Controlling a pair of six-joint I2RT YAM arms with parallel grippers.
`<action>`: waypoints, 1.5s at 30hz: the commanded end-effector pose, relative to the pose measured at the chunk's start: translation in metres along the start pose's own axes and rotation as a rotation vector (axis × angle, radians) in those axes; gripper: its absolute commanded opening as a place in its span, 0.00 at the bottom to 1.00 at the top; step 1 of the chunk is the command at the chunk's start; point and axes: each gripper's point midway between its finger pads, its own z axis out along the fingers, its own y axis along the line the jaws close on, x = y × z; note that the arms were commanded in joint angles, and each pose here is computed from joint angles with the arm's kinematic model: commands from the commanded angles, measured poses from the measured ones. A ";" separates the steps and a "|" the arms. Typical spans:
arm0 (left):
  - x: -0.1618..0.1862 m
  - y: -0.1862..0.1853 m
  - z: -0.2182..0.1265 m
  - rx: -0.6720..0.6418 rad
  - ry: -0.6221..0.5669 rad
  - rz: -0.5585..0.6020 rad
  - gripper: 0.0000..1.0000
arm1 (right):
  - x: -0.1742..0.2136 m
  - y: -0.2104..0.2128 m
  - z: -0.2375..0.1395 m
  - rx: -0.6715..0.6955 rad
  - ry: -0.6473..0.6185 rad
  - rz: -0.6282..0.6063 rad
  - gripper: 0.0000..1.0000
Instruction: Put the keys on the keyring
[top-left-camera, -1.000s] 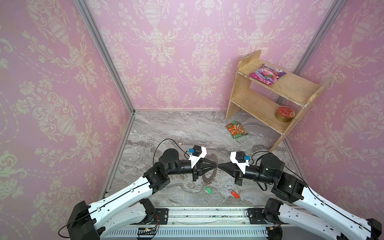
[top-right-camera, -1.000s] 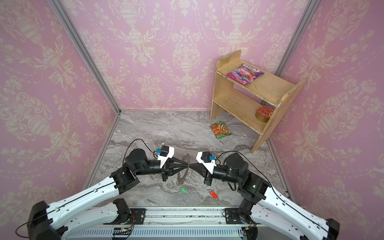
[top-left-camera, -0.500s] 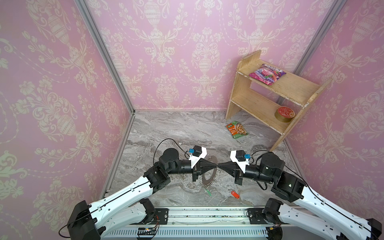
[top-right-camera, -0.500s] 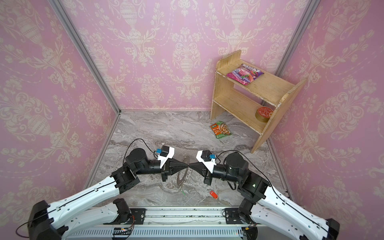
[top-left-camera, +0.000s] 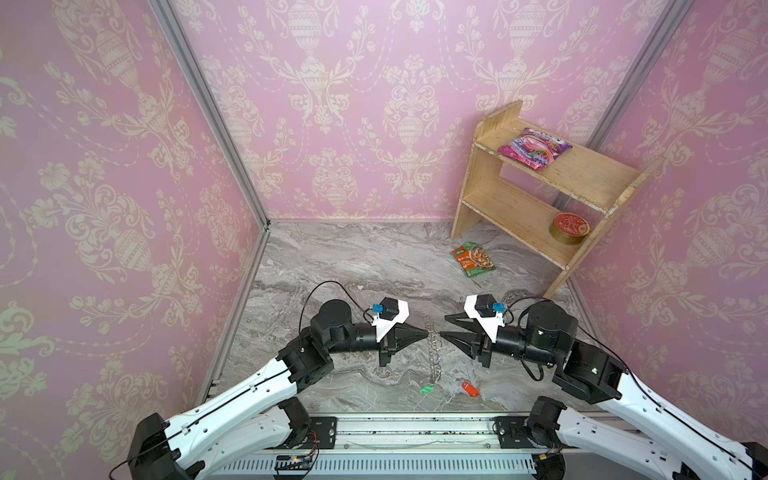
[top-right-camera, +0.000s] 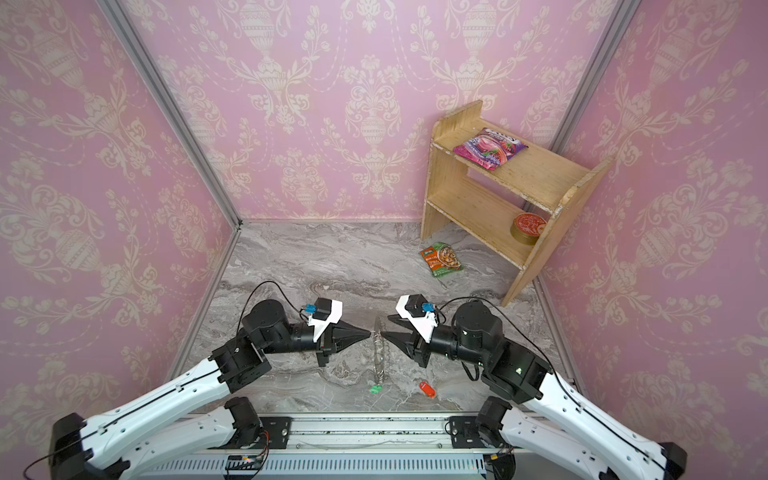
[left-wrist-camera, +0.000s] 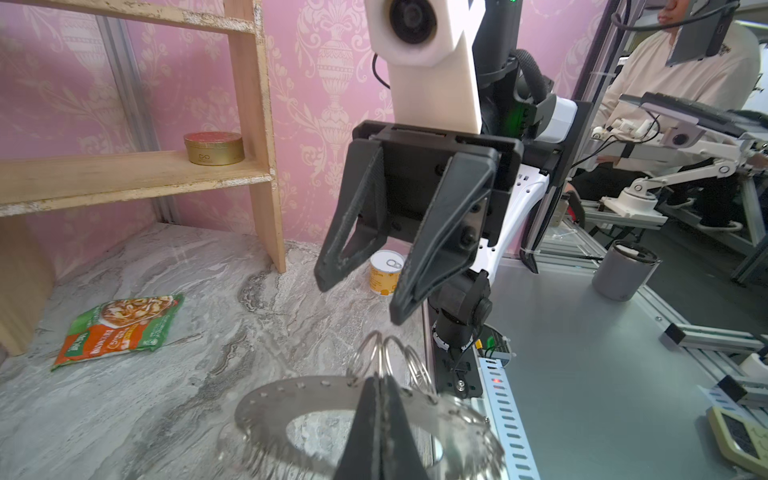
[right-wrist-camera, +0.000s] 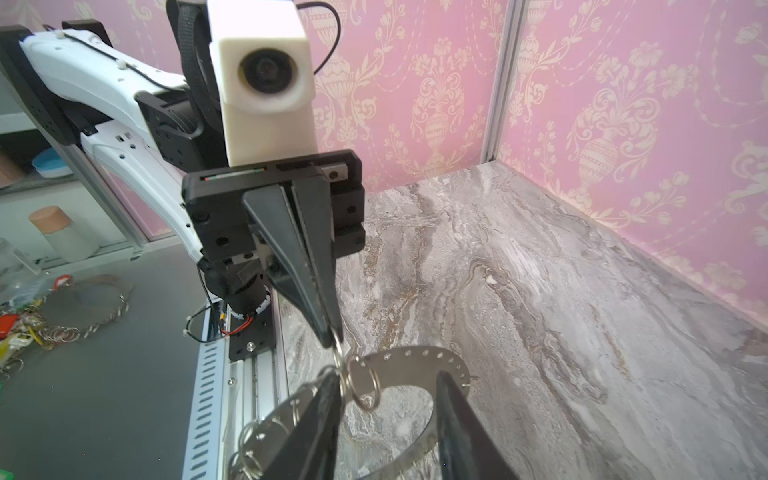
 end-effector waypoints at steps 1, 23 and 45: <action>-0.010 0.002 -0.010 -0.058 0.023 0.133 0.00 | 0.009 -0.005 -0.013 0.046 0.075 -0.027 0.44; -0.025 -0.011 -0.019 -0.017 0.061 0.354 0.00 | -0.028 0.019 0.004 -0.132 0.015 -0.170 0.31; -0.035 -0.017 -0.022 0.000 0.037 0.385 0.00 | -0.013 0.027 0.017 -0.223 0.109 -0.152 0.26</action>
